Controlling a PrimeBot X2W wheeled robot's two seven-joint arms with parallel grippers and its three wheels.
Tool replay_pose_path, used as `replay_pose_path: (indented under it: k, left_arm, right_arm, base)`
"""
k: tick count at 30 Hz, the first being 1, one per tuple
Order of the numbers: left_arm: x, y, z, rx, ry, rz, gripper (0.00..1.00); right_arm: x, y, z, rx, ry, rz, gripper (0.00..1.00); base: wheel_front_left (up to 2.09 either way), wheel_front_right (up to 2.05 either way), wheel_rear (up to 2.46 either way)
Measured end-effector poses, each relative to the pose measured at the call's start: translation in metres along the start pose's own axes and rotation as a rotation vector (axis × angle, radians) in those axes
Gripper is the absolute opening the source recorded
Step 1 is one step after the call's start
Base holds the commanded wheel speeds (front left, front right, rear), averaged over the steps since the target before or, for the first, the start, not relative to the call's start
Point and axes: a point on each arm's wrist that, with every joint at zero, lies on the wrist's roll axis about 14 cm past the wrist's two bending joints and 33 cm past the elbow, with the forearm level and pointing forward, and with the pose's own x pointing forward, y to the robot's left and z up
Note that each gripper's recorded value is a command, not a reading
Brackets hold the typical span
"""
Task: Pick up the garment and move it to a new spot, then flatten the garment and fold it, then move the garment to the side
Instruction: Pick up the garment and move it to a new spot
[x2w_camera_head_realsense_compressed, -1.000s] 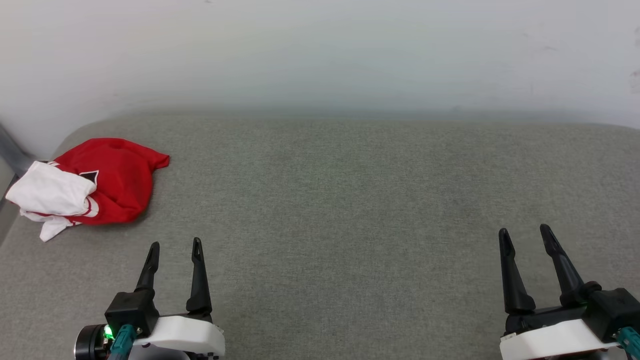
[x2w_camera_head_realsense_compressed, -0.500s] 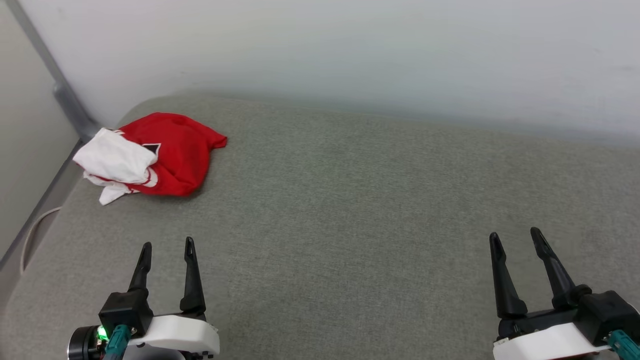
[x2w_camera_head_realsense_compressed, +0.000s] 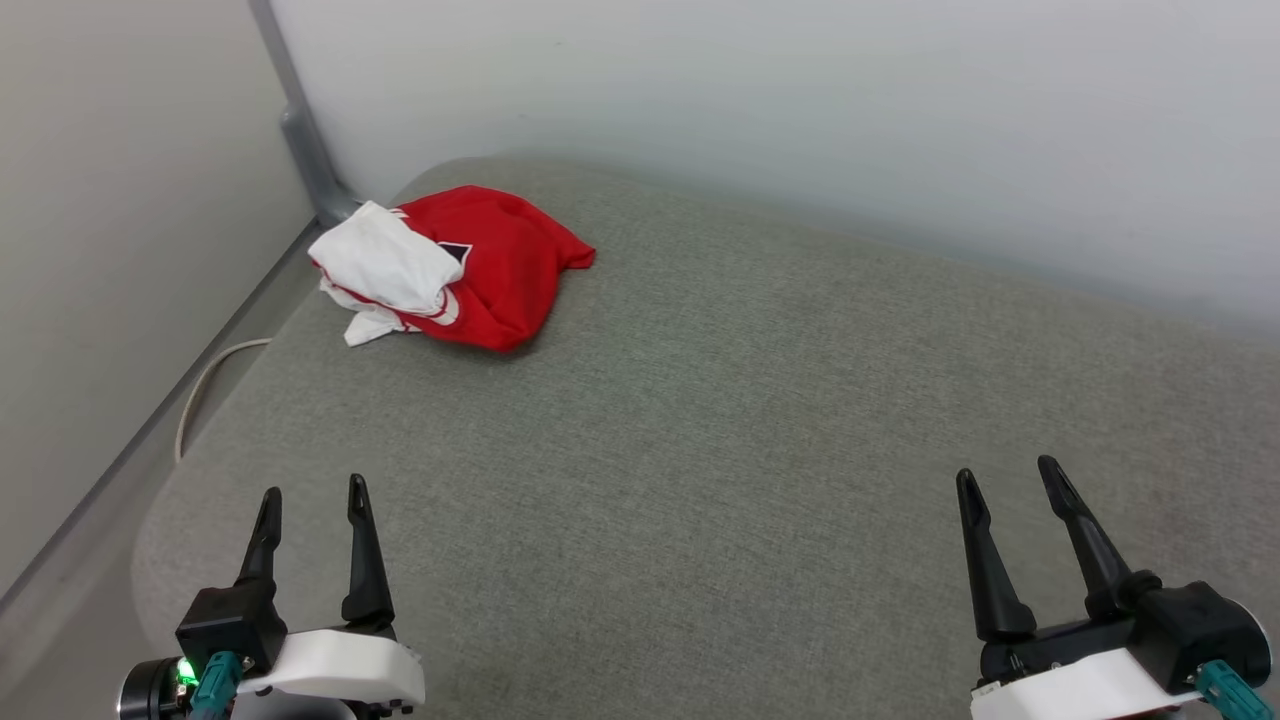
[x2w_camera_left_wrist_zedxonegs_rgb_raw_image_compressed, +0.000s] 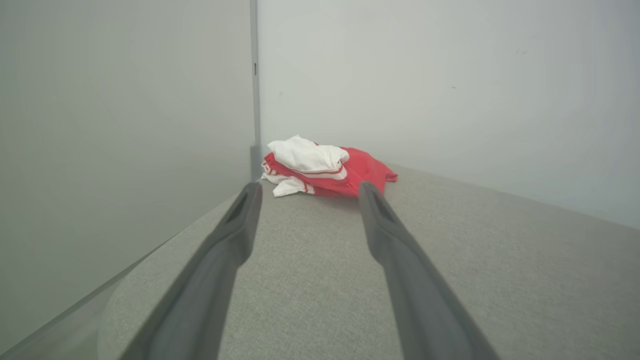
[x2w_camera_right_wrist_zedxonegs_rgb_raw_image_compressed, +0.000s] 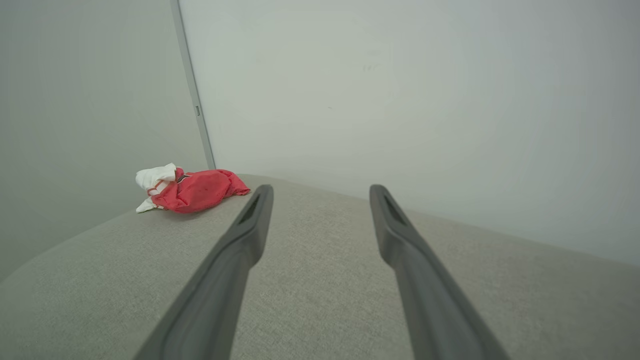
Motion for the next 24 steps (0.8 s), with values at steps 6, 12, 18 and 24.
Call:
replay_pose_path:
  k: [6, 12, 18, 24]
  left_arm:
    - [-0.011, 0.024, 0.003, 0.003, -0.003, 0.071, 1.00]
    - [-0.021, 0.042, 0.004, 0.009, -0.002, 0.121, 1.00]
    - [-0.023, 0.045, 0.004, 0.010, -0.001, 0.132, 1.00]
    - [-0.019, 0.040, 0.000, 0.009, 0.010, 0.117, 1.00]
  right_arm:
    - [0.011, 0.021, -0.004, 0.016, 0.005, 0.068, 1.00]
    - [0.018, 0.036, -0.006, 0.027, 0.007, 0.115, 1.00]
    - [0.019, 0.041, -0.007, 0.029, 0.008, 0.128, 1.00]
    - [0.017, 0.035, -0.009, 0.017, 0.013, 0.114, 1.00]
  base:
    - [0.00, 0.00, 0.00]
    - [0.00, 0.00, 0.00]
    - [0.00, 0.00, 0.00]
    - [0.00, 0.00, 0.00]
